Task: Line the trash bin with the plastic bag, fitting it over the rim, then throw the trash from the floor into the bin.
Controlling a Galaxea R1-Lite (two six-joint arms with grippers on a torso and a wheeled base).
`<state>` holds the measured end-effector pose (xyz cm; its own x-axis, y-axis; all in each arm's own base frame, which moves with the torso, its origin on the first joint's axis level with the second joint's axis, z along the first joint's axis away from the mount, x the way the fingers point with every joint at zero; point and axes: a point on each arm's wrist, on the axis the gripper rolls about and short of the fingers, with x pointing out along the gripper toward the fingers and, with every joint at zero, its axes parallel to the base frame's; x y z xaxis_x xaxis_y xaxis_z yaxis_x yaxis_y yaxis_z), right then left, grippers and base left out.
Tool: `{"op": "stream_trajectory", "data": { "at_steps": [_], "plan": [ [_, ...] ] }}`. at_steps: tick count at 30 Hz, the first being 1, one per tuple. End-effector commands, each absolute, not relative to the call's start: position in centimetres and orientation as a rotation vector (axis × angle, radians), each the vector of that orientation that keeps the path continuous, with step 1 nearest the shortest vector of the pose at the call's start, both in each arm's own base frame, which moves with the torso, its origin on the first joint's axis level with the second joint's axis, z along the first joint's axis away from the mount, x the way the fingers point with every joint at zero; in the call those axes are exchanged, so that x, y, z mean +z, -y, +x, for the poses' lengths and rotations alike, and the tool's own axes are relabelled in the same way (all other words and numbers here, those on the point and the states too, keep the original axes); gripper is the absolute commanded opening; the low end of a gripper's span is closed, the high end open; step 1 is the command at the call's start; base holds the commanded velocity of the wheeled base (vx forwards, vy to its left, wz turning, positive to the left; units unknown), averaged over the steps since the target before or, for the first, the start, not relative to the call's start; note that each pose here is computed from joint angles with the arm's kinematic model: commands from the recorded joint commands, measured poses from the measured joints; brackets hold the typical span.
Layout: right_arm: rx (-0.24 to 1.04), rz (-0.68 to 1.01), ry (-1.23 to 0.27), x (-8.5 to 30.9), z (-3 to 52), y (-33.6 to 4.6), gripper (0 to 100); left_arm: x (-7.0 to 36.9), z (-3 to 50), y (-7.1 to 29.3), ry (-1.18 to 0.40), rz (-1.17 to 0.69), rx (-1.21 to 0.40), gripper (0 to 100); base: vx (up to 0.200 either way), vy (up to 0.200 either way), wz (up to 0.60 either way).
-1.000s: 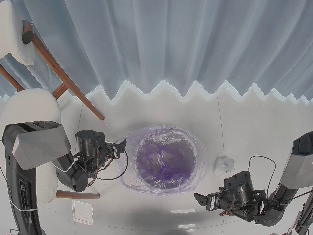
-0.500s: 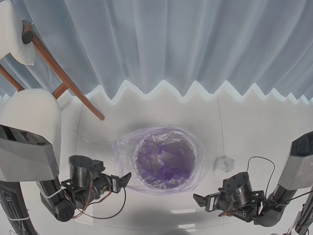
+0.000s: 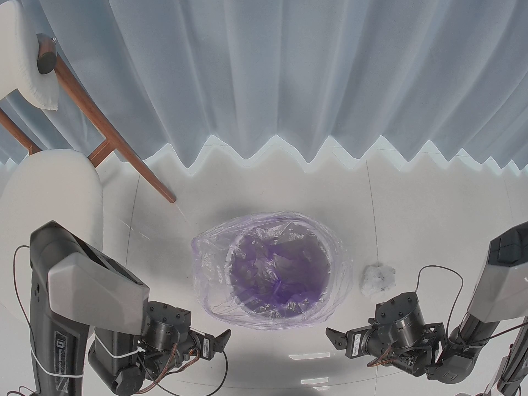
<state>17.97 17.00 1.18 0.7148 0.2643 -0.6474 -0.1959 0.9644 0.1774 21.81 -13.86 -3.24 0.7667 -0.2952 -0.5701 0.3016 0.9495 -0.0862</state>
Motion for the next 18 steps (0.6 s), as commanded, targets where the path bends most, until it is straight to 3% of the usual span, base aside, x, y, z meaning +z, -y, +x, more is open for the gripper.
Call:
{"op": "stream_trajectory", "data": {
  "at_steps": [1,6,11,18],
  "plan": [
    [0.254,0.097,-0.735,1.1,18.0,-17.0,100,-5.7,21.4,13.5,-0.706,0.047,-0.301,100,0.0,0.0,0.0],
    [0.252,0.093,-0.74,0.9,18.0,-17.0,100,-6.7,23.7,13.5,-0.663,0.023,-0.24,100,0.0,0.0,0.0],
    [0.251,0.094,-0.74,1.0,17.9,-16.9,100,-6.6,22.9,14.2,-0.67,0.031,-0.278,100,0.0,0.0,0.0],
    [0.244,0.109,-0.743,1.0,17.9,-16.9,100,0.7,16.4,13.9,-0.629,-0.057,-0.438,100,0.0,0.0,0.0]
  ]
}}
